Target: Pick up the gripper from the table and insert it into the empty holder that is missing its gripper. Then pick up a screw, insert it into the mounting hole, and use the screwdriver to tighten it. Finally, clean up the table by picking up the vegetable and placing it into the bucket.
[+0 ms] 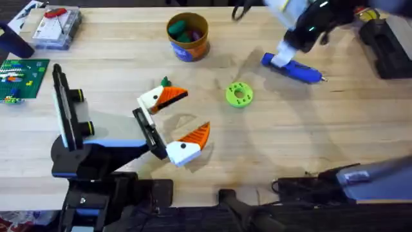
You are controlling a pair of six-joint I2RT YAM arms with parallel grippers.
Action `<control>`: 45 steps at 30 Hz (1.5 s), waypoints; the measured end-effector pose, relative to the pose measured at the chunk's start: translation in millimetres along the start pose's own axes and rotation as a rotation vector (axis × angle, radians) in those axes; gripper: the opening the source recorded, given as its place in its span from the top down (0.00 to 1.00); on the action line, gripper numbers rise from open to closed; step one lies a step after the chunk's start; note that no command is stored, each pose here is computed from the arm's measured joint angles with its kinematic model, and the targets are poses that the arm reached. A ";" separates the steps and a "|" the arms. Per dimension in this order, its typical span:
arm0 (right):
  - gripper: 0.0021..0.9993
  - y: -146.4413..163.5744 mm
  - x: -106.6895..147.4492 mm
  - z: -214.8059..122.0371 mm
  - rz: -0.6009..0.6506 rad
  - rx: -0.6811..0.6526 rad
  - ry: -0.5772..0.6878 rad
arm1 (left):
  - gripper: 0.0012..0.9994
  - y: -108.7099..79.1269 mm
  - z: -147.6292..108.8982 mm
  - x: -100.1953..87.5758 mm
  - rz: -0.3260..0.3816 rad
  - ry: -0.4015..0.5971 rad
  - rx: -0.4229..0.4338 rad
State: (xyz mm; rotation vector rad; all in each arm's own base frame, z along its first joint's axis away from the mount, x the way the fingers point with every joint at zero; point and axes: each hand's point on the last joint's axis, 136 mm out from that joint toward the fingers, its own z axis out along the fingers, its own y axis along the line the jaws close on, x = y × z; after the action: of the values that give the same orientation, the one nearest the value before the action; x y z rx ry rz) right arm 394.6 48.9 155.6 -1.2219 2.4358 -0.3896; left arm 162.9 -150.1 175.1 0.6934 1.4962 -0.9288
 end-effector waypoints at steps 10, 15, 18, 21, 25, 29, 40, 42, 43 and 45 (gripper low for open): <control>0.00 -5.8 -12.6 -142.3 0.471 0.130 -0.333 | 0.01 28.5 -8.6 -35.7 -0.071 0.059 -0.245; 0.00 17.6 2.0 -179.2 0.600 0.071 -0.392 | 0.01 49.5 -17.0 -64.0 -0.162 0.231 -0.412; 0.00 37.3 17.0 -184.8 0.638 0.015 -0.353 | 0.01 63.8 -22.0 -72.5 -0.240 0.360 -0.499; 0.00 50.5 30.5 -187.1 0.679 -0.021 -0.310 | 0.01 79.6 -26.1 -78.9 -0.318 0.494 -0.576; 0.00 64.8 45.2 -181.4 0.741 -0.051 -0.271 | 0.01 103.2 -28.6 -77.6 -0.397 0.649 -0.657; 0.00 86.3 64.2 -159.7 0.793 -0.076 -0.223 | 0.01 131.0 -26.1 -62.0 -0.448 0.767 -0.714; 0.00 114.6 91.3 -135.5 0.825 -0.096 -0.174 | 0.01 177.1 -21.8 19.4 -0.531 1.056 -0.721; 0.00 114.6 91.3 -135.6 0.828 -0.096 -0.174 | 0.01 184.5 -19.4 28.6 -0.528 1.072 -0.719; 0.00 114.7 91.4 -135.5 0.829 -0.096 -0.173 | 0.01 187.0 -18.3 31.9 -0.527 1.074 -0.718; 0.00 114.7 91.3 -135.6 0.831 -0.097 -0.174 | 0.01 192.6 -16.4 41.0 -0.525 1.082 -0.717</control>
State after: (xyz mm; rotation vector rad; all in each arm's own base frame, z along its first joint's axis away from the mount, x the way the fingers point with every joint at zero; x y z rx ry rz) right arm 202.3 51.6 209.2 -0.1801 2.5575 0.0774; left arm 311.8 -42.0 103.2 0.2252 2.8620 -0.2502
